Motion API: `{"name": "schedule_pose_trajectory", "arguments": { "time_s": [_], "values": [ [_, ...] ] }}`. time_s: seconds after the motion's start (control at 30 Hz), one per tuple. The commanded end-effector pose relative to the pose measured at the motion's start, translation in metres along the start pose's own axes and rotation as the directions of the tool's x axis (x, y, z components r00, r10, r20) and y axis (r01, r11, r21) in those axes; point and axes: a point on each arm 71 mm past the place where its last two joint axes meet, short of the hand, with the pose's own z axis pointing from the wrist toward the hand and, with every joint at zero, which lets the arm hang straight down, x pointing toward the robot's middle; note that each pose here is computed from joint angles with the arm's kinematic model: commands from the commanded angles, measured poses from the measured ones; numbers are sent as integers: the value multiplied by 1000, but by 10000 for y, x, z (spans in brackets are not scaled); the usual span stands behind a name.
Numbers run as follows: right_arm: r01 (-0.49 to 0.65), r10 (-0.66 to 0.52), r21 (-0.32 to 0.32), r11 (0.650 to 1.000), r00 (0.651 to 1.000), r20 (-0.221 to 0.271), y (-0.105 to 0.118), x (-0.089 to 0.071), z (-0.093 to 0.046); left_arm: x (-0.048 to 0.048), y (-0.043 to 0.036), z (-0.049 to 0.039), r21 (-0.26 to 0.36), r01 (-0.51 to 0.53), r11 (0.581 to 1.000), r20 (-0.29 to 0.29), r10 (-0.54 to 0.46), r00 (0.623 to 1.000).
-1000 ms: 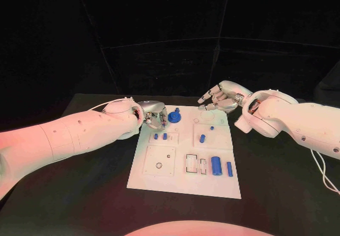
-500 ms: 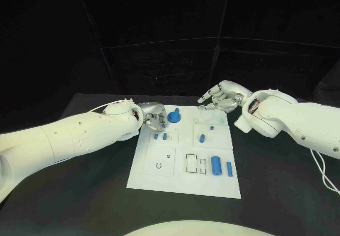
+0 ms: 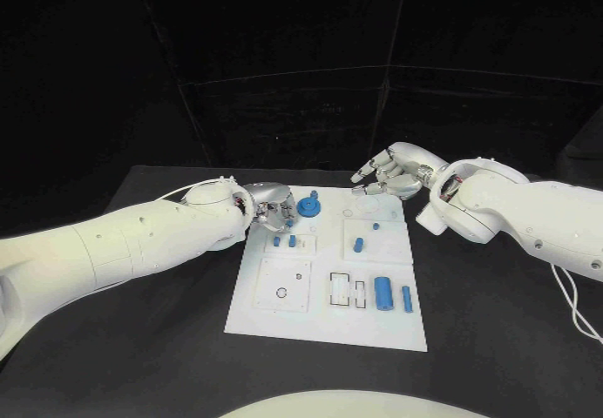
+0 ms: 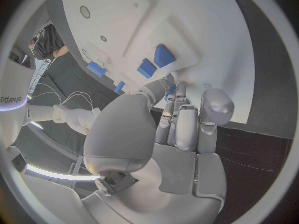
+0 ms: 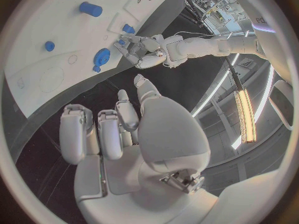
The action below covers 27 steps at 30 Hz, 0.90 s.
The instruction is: Assemble the parts on the task board
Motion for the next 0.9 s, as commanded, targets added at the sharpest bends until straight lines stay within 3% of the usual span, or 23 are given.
{"name": "schedule_pose_trajectory", "arguments": {
  "time_s": [0.03, 0.4, 0.5, 0.63, 0.7, 0.8, 0.9],
  "values": [
    [0, 0, -7, 1000, 1000, 2, 10, -11, 0, 4, 15, -4, -7, 9, 1000, 1, -9, 1000],
    [46, -46, 27, 999, 999, 9, -61, -54, -10, -26, 99, -62, -24, 25, 999, 28, -24, 999],
    [122, -123, 44, 992, 992, 5, -113, -84, -18, -52, 138, -113, -23, 49, 999, 53, -48, 997],
    [281, -281, 55, 958, 960, -9, -174, -117, -35, -135, 231, -231, -7, 167, 986, 114, -165, 980],
    [370, -369, 55, 928, 929, -16, -202, -108, -46, -189, 297, -309, 7, 275, 961, 156, -273, 949],
    [477, -477, 53, 877, 879, -23, -242, -67, -64, -265, 393, -422, 50, 446, 893, 219, -446, 868],
    [555, -554, 54, 830, 832, -31, -289, 3, -82, -329, 474, -525, 118, 610, 784, 270, -617, 740]
  ]
}}
